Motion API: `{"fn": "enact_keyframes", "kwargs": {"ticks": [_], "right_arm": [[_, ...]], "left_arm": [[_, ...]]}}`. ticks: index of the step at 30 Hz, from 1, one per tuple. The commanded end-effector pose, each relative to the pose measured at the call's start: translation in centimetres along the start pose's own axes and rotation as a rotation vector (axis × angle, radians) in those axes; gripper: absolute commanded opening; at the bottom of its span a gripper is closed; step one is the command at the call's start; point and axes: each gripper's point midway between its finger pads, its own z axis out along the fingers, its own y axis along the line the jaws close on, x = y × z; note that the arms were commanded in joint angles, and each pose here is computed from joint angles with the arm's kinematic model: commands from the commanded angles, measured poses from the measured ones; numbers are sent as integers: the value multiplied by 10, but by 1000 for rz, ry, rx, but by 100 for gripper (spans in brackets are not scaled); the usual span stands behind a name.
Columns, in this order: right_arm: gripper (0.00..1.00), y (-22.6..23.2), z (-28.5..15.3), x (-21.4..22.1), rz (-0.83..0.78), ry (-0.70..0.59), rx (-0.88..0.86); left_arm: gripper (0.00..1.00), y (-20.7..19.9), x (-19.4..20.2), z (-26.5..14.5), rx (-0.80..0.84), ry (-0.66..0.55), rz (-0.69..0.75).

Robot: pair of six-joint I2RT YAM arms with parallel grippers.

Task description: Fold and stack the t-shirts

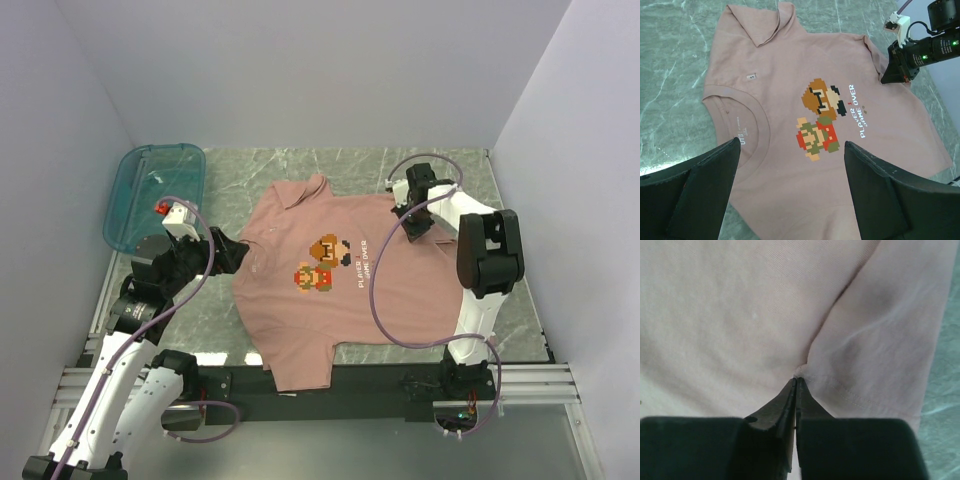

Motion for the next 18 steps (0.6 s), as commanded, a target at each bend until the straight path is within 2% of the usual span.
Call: {"fn": "enact_keyframes", "kwargs": {"ticks": [1, 6, 9, 10, 15, 16, 17, 18], "right_arm": [[3, -22, -36, -28, -17, -93, 107], [0, -65, -65, -45, 0, -148, 295], [0, -109, -82, -55, 36, -187, 478], [0, -130, -90, -51, 70, -178, 575], [0, -185, -107, -67, 216, -262, 748], [3, -191, -104, -74, 232, -264, 757], [15, -193, -103, -75, 236, -251, 762], [31, -194, -98, -73, 234, -228, 754]], "left_arm": [[90, -2, -9, 1, 11, -34, 27], [90, -2, -9, 1, 12, -35, 27], [90, -3, -10, 0, 15, -38, 27], [90, -3, -10, 0, 14, -39, 27], [90, -2, -10, 0, 12, -38, 28], [90, -2, -9, 1, 11, -36, 27], [90, -2, -9, 1, 10, -34, 27], [90, -2, -9, 1, 9, -35, 27]]}}
